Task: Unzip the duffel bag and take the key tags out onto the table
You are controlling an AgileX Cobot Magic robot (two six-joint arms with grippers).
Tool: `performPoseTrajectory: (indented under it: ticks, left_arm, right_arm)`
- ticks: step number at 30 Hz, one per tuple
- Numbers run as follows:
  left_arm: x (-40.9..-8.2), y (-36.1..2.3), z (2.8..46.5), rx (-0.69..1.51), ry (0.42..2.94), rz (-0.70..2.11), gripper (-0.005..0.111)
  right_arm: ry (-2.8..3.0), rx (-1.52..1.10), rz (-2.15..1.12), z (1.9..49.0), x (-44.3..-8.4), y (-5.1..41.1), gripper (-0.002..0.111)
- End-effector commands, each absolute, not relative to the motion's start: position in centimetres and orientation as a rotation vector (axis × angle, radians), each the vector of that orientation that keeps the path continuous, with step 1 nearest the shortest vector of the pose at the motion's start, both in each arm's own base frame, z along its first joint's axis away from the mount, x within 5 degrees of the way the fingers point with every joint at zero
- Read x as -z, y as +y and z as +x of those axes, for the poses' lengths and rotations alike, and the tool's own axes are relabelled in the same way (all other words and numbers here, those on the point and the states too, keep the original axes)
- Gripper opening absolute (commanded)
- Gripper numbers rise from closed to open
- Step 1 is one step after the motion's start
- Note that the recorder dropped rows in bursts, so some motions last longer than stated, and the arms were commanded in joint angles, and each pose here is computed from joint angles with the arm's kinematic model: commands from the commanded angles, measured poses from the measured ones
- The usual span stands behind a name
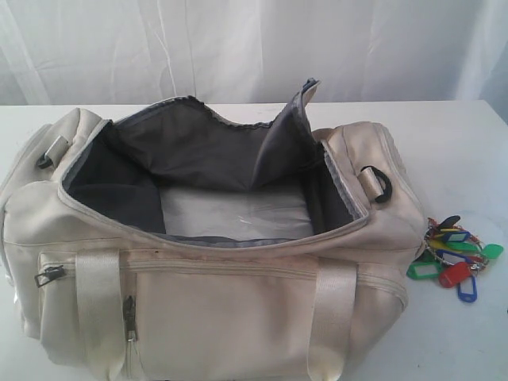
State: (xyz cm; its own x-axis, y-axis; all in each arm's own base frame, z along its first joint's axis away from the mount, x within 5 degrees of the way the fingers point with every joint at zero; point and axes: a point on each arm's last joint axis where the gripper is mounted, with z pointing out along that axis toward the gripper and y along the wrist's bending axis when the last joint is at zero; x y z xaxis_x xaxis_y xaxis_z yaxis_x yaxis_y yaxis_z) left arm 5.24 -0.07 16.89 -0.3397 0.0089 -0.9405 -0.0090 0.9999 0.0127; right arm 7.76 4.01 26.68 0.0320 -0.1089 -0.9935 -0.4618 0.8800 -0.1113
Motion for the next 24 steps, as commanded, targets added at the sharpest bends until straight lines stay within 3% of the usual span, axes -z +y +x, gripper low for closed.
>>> performPoseTrajectory:
  ticks: [1, 24]
  left_arm:
    - [-16.84, 0.03, 5.24, -0.03, 1.909, -0.006, 0.0]
    - [-16.91, 0.08, 5.26, -0.111, 1.9, 0.094, 0.0]
  right_arm:
    - [1.525, -0.279, -0.476, 7.7, -26.65, 3.99, 0.0]
    - [1.525, -0.279, -0.476, 7.7, -26.65, 3.99, 0.0]
